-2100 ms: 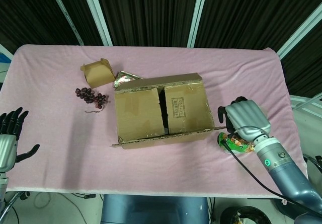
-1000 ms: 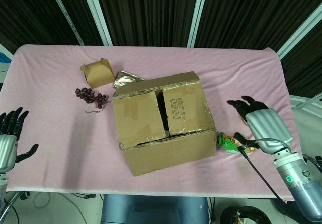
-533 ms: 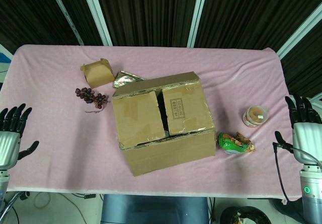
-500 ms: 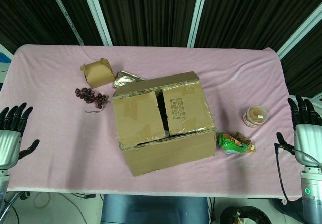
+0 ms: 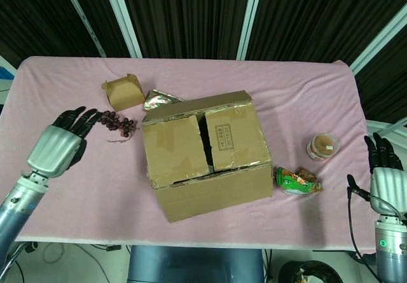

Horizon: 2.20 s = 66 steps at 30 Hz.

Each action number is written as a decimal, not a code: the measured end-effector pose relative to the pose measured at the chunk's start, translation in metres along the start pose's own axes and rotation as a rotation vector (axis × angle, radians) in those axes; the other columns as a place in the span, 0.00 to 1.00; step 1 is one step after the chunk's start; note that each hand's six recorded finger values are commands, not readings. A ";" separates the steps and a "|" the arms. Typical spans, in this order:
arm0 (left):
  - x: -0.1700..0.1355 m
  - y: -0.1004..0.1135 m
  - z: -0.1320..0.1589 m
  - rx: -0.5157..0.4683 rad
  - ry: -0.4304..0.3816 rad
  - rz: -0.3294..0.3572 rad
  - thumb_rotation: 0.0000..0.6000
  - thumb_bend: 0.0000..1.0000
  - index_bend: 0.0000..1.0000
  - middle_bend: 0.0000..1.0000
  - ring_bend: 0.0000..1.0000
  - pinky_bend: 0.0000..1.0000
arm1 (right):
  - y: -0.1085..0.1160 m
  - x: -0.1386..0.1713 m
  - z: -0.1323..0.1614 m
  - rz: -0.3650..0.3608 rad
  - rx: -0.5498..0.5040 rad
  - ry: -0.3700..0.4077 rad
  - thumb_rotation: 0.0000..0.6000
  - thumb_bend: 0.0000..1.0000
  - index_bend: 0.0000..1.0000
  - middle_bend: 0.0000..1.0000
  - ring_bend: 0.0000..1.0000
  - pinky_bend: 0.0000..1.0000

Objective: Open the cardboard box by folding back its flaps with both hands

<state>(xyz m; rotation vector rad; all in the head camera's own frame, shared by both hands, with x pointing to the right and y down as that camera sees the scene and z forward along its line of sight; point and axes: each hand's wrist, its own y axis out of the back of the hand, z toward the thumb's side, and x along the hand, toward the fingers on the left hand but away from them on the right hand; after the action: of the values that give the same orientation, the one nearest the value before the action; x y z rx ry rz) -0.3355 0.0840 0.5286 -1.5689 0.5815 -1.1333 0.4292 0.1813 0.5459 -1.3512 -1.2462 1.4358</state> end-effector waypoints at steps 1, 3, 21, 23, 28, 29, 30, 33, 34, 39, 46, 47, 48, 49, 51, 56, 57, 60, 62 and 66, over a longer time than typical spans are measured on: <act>0.009 0.003 0.005 0.017 -0.027 -0.012 1.00 0.71 0.09 0.14 0.10 0.21 | -0.001 -0.001 -0.001 0.002 -0.007 -0.004 1.00 0.35 0.00 0.00 0.00 0.22; 0.029 0.008 0.018 0.057 -0.090 -0.041 1.00 0.73 0.10 0.15 0.10 0.21 | -0.002 -0.001 -0.003 0.003 -0.017 -0.009 1.00 0.35 0.00 0.00 0.00 0.22; 0.150 0.024 0.138 0.261 -0.439 -0.150 1.00 0.77 0.22 0.32 0.23 0.33 | -0.011 -0.005 -0.007 0.017 -0.068 -0.016 1.00 0.36 0.00 0.00 0.00 0.22; 0.152 0.021 0.144 0.260 -0.450 -0.156 1.00 0.77 0.24 0.34 0.25 0.35 | -0.012 -0.006 -0.007 0.018 -0.071 -0.018 1.00 0.36 0.00 0.00 0.00 0.22; 0.162 0.011 0.161 0.258 -0.471 -0.167 1.00 0.77 0.25 0.36 0.26 0.37 | -0.013 -0.006 -0.007 0.024 -0.077 -0.021 1.00 0.36 0.00 0.00 0.00 0.22; 0.165 0.009 0.164 0.261 -0.473 -0.169 1.00 0.77 0.25 0.36 0.26 0.37 | -0.013 -0.006 -0.007 0.025 -0.078 -0.020 1.00 0.36 0.00 0.00 0.00 0.22; 0.168 0.007 0.168 0.265 -0.476 -0.170 1.00 0.78 0.25 0.36 0.26 0.37 | -0.013 -0.006 -0.007 0.026 -0.078 -0.020 1.00 0.36 0.00 0.00 0.00 0.22; 0.174 0.003 0.179 0.271 -0.488 -0.171 1.00 0.79 0.25 0.37 0.26 0.37 | -0.014 -0.005 -0.007 0.030 -0.079 -0.020 1.00 0.36 0.00 0.00 0.00 0.22; 0.175 0.003 0.183 0.271 -0.494 -0.172 1.00 0.79 0.25 0.38 0.26 0.37 | -0.014 -0.005 -0.007 0.031 -0.080 -0.019 1.00 0.37 0.00 0.00 0.00 0.22; 0.181 0.000 0.206 0.279 -0.528 -0.170 1.00 0.79 0.26 0.40 0.27 0.37 | -0.016 -0.005 -0.006 0.042 -0.088 -0.019 1.00 0.38 0.00 0.00 0.00 0.22; 0.183 -0.007 0.229 0.288 -0.558 -0.177 1.00 0.79 0.27 0.41 0.27 0.37 | -0.016 -0.005 -0.006 0.046 -0.097 -0.012 1.00 0.39 0.00 0.00 0.00 0.22; 0.183 -0.008 0.230 0.292 -0.560 -0.179 1.00 0.79 0.27 0.41 0.27 0.37 | -0.016 -0.005 -0.005 0.047 -0.098 -0.012 1.00 0.39 0.00 0.00 0.00 0.22; 0.183 -0.010 0.232 0.297 -0.561 -0.183 1.00 0.80 0.27 0.42 0.28 0.37 | -0.017 -0.004 -0.005 0.048 -0.101 -0.012 1.00 0.39 0.00 0.00 0.00 0.22; 0.183 -0.011 0.232 0.300 -0.562 -0.186 1.00 0.81 0.28 0.43 0.28 0.37 | -0.017 -0.004 -0.005 0.050 -0.104 -0.012 1.00 0.39 0.00 0.00 0.00 0.22; 0.183 -0.014 0.233 0.303 -0.560 -0.196 1.00 0.83 0.31 0.46 0.31 0.38 | -0.017 -0.004 -0.005 0.050 -0.104 -0.010 1.00 0.39 0.00 0.00 0.00 0.22; 0.181 -0.023 0.232 0.319 -0.553 -0.223 1.00 0.96 0.40 0.58 0.40 0.43 | -0.017 -0.004 -0.005 0.049 -0.110 -0.010 1.00 0.41 0.00 0.00 0.00 0.22; 0.181 -0.023 0.232 0.324 -0.551 -0.226 1.00 0.98 0.41 0.60 0.41 0.44 | -0.017 -0.004 -0.005 0.049 -0.111 -0.011 1.00 0.41 0.00 0.00 0.00 0.22; 0.181 -0.022 0.230 0.332 -0.543 -0.224 1.00 1.00 0.44 0.64 0.44 0.45 | -0.016 -0.004 -0.005 0.048 -0.115 -0.013 1.00 0.42 0.00 0.00 0.00 0.22; 0.182 -0.019 0.229 0.331 -0.537 -0.218 1.00 1.00 0.44 0.65 0.45 0.46 | -0.017 -0.004 -0.005 0.050 -0.115 -0.013 1.00 0.42 0.00 0.00 0.00 0.22; 0.183 -0.008 0.226 0.324 -0.523 -0.200 1.00 1.00 0.46 0.67 0.47 0.48 | -0.017 -0.004 -0.005 0.052 -0.114 -0.013 1.00 0.43 0.00 0.00 0.00 0.22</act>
<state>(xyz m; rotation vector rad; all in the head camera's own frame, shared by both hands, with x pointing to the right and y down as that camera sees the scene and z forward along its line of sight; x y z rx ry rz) -0.0583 0.0417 0.6061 -1.5723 -0.1046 -0.8552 0.4332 0.1815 0.5639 -1.4616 -1.3281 1.4294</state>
